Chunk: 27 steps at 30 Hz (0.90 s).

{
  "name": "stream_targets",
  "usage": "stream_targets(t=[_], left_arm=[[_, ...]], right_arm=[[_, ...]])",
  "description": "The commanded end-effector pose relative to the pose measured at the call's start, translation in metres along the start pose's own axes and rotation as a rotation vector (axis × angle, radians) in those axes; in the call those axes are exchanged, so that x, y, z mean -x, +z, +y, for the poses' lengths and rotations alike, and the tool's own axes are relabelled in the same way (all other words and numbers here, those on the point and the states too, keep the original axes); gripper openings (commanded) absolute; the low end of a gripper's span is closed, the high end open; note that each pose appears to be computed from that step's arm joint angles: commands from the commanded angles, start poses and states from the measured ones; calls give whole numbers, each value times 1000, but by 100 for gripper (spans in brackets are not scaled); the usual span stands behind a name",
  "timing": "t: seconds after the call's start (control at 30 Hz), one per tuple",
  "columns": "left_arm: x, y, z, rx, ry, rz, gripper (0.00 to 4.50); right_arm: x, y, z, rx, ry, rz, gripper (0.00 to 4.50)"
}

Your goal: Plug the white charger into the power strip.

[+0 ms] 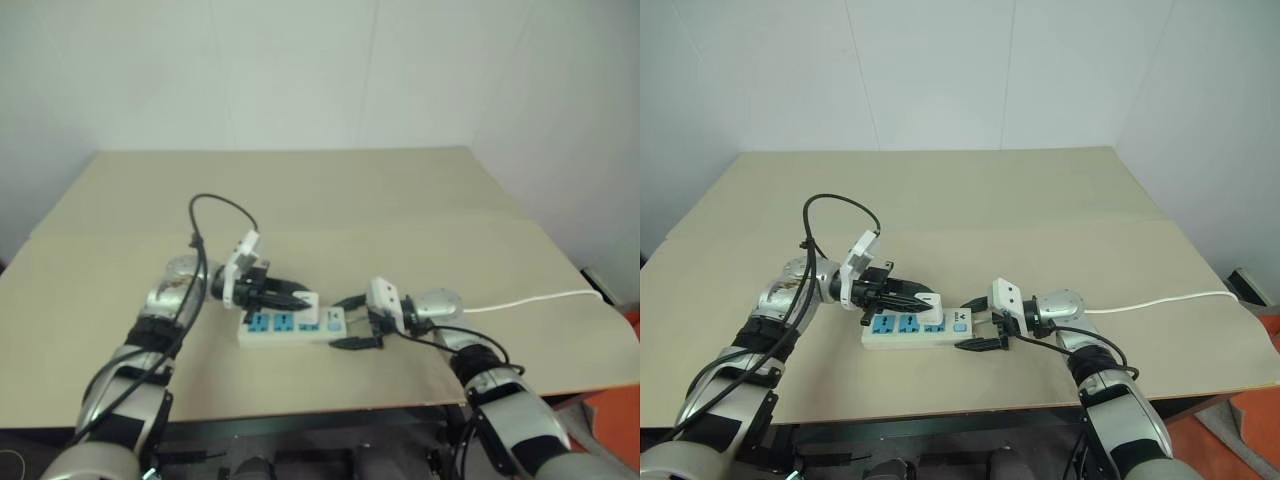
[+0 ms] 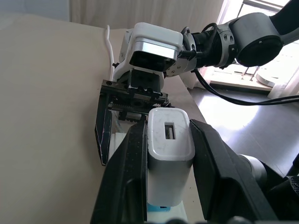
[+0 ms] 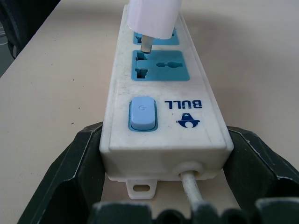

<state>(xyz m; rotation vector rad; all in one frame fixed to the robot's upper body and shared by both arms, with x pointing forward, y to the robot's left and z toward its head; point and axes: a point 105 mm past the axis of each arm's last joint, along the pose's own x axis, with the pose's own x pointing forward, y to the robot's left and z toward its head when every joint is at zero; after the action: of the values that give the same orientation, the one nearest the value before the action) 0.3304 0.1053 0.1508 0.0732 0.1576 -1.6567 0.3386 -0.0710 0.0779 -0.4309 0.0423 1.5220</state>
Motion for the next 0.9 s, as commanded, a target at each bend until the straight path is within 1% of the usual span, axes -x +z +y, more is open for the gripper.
stream_targets(t=[0.03, 0.43, 0.7, 0.9], left_arm=[[-2, 3, 0, -21, -13, 9, 100], [-10, -6, 3, -22, -10, 12, 100], [-8, -9, 7, -30, 8, 34, 100], [-10, -14, 2, -58, 2, 45, 100]], right_arm=[[0, -22, 8, -40, 5, 93, 344], [-1, -23, 10, -41, 4, 92, 344], [-1, -23, 9, -38, -3, 93, 344], [-2, -24, 11, -37, -3, 91, 344]])
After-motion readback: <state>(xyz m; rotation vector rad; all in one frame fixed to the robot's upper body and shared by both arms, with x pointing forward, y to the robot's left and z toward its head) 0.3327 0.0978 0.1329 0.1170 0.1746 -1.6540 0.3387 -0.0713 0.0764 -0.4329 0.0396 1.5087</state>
